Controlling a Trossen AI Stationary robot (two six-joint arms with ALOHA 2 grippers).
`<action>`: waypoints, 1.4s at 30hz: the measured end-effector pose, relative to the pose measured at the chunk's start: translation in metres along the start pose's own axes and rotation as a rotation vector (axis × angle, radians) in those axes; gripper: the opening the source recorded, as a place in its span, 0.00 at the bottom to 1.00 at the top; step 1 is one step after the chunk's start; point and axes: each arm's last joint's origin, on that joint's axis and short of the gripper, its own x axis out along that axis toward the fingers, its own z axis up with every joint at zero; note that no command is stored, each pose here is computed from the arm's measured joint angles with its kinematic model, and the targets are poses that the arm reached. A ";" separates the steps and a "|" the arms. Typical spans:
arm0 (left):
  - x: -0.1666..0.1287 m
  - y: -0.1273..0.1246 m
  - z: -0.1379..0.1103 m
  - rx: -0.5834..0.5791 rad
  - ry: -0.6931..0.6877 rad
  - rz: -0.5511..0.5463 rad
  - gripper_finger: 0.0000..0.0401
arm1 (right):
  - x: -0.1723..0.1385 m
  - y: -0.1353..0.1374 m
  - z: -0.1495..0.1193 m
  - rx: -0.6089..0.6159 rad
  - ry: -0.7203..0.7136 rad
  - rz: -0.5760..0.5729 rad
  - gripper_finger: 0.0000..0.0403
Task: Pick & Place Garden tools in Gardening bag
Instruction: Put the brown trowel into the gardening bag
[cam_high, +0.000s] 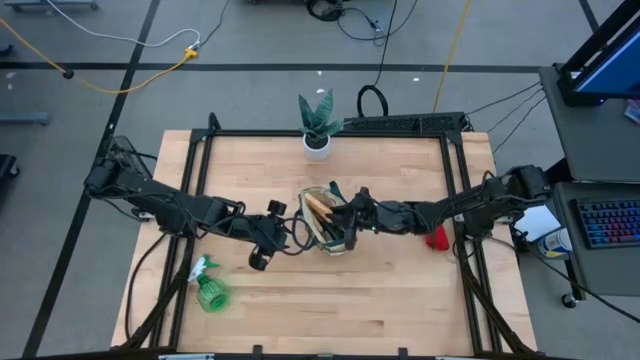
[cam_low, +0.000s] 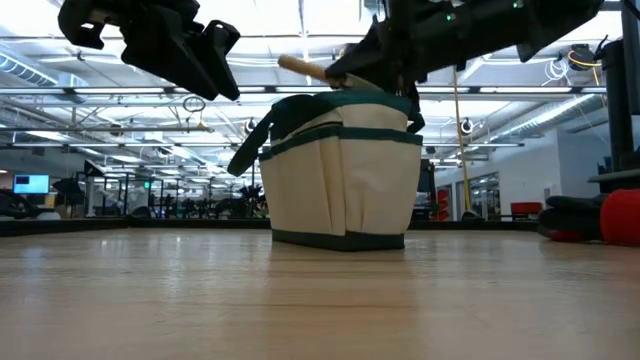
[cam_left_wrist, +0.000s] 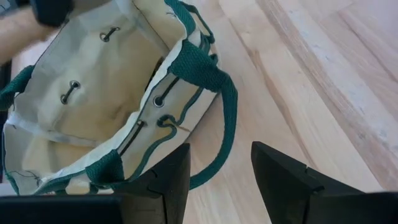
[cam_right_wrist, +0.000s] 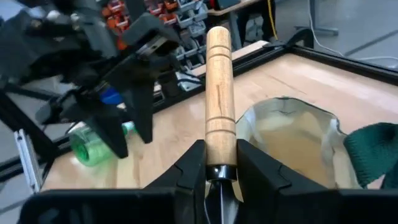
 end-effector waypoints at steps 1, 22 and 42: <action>0.000 0.000 0.000 0.000 0.000 0.000 0.44 | 0.002 -0.002 -0.001 0.009 0.002 -0.007 0.16; -0.003 0.028 0.018 0.337 -0.081 0.392 0.44 | 0.004 -0.014 -0.014 0.118 0.138 -0.078 0.17; 0.062 0.066 0.001 0.517 -0.015 0.390 0.44 | 0.004 -0.014 -0.015 0.117 0.149 -0.079 0.18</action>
